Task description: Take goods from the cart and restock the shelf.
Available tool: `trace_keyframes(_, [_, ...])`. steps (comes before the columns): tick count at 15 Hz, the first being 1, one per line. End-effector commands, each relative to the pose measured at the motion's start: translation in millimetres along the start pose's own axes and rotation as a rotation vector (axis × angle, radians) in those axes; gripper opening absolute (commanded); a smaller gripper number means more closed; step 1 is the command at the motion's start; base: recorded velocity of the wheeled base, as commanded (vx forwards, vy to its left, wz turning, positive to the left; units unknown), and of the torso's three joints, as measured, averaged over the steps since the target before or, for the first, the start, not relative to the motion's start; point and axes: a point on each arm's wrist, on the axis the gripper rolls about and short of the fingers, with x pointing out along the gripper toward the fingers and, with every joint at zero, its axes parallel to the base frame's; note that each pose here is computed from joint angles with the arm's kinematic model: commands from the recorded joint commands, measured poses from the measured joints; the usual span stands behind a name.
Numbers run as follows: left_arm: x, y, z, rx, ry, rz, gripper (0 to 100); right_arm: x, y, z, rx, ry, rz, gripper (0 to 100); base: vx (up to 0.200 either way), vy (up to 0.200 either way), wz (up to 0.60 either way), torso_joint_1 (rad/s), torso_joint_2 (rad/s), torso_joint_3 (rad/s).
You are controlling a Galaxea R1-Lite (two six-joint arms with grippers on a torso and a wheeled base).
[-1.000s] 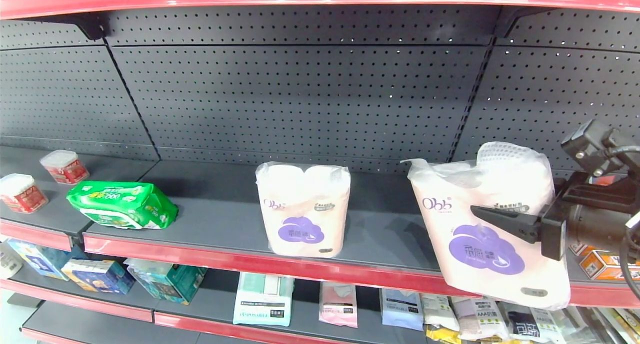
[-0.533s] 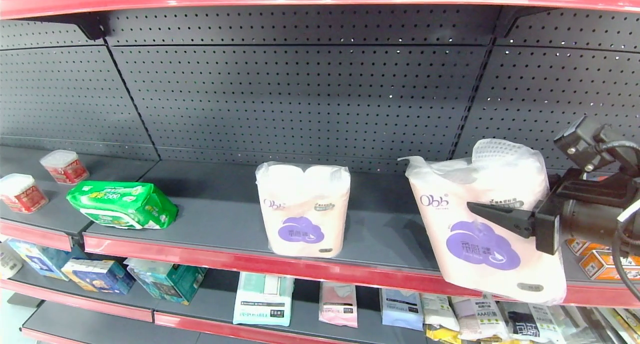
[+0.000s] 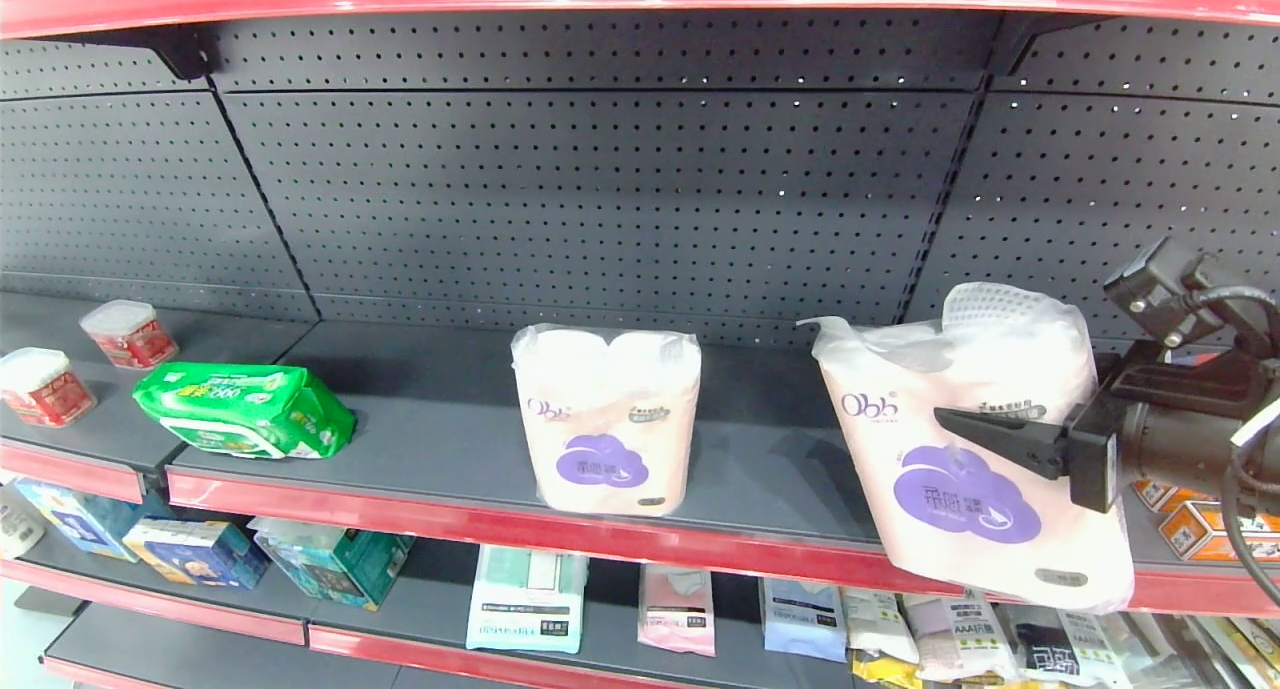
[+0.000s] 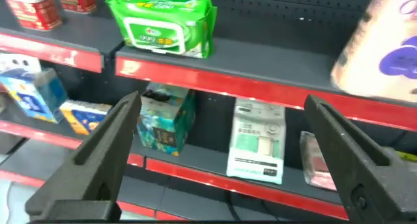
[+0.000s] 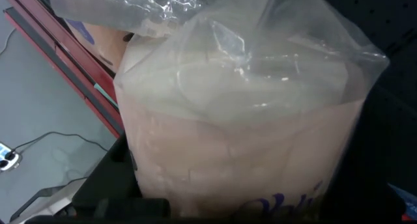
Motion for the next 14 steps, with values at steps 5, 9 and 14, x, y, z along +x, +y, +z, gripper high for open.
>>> trace_keyframes(5, [-1.1,-0.4,0.4,0.036,0.007,-0.261,100,-0.5,0.7,-1.2,0.0,0.002,0.002,0,0.0,0.0,0.0,0.0,0.0,0.0])
trace_keyframes(9, [-2.8,2.6,-0.7,0.03,-0.029,-0.069,100,-0.6,0.5,-0.8,0.0,0.001,0.001,0,0.0,0.0,0.0,0.0,0.0,0.0])
trace_keyframes(14, [-7.3,3.3,-2.1,0.018,-0.086,-0.067,100,-0.2,0.5,-1.0,-0.004,0.002,0.002,0,0.0,0.0,0.0,0.0,0.0,0.0])
